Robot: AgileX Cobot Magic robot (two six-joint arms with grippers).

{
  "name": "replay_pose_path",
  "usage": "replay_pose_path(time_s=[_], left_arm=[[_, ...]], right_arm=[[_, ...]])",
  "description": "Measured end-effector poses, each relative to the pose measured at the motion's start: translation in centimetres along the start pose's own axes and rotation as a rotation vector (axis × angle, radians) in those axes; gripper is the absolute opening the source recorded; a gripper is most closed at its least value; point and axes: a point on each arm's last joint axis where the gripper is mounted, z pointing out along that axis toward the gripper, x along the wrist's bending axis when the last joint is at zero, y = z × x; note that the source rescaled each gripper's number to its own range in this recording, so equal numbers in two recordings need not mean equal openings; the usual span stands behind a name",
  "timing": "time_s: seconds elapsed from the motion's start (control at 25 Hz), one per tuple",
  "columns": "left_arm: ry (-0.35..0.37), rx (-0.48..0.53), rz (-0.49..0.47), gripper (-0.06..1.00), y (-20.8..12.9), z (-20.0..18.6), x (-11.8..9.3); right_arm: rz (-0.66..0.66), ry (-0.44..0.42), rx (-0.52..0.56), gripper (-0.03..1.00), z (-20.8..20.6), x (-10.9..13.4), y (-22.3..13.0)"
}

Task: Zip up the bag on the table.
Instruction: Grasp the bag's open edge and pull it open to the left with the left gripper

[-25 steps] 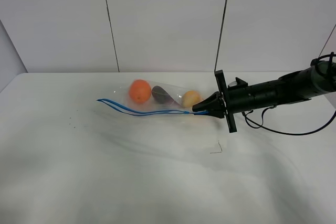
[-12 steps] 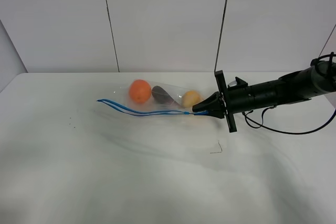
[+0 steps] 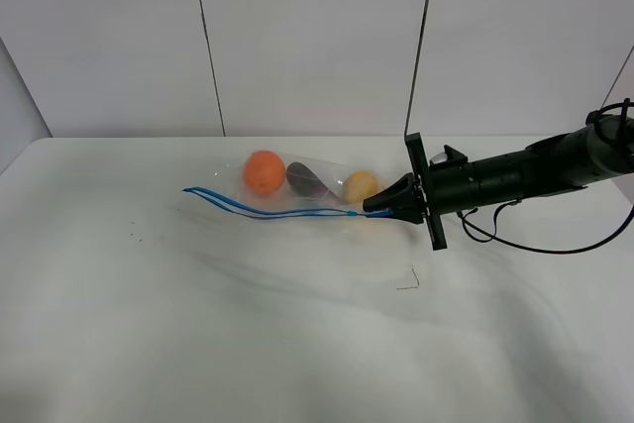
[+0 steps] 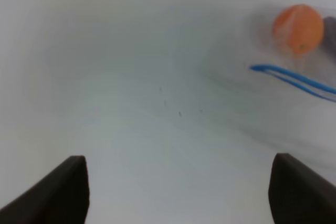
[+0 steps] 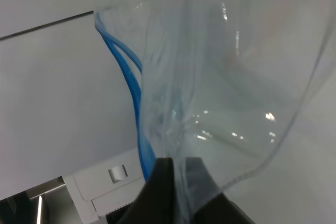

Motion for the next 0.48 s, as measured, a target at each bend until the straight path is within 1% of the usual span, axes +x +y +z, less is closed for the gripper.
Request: replay_pose_path(time_s=[0.08, 0.12, 0.28, 0.36, 0.4, 0.48], left_arm=[[-0.001, 0.016, 0.12, 1.0, 1.7, 2.2, 0.2], [0.001, 0.008, 0.181, 1.0, 2.5, 3.3, 0.3], [0.039, -0.083, 0.521, 1.0, 4.7, 6.7, 0.7], [0.077, -0.136, 0.7, 1.0, 5.5, 8.3, 0.9], [0.107, -0.177, 0.769, 1.0, 6.1, 8.9, 0.9], [0.192, -0.27, 0.926, 1.0, 7.2, 10.0, 1.1]], right_arm=[[-0.001, 0.0, 0.0, 0.0, 0.0, 0.0, 0.0], [-0.001, 0.0, 0.0, 0.0, 0.0, 0.0, 0.0], [-0.002, 0.0, 0.0, 0.0, 0.0, 0.0, 0.0], [-0.003, 0.0, 0.0, 0.0, 0.0, 0.0, 0.0], [-0.003, 0.0, 0.0, 0.0, 0.0, 0.0, 0.0], [-0.003, 0.0, 0.0, 0.0, 0.0, 0.0, 0.0]])
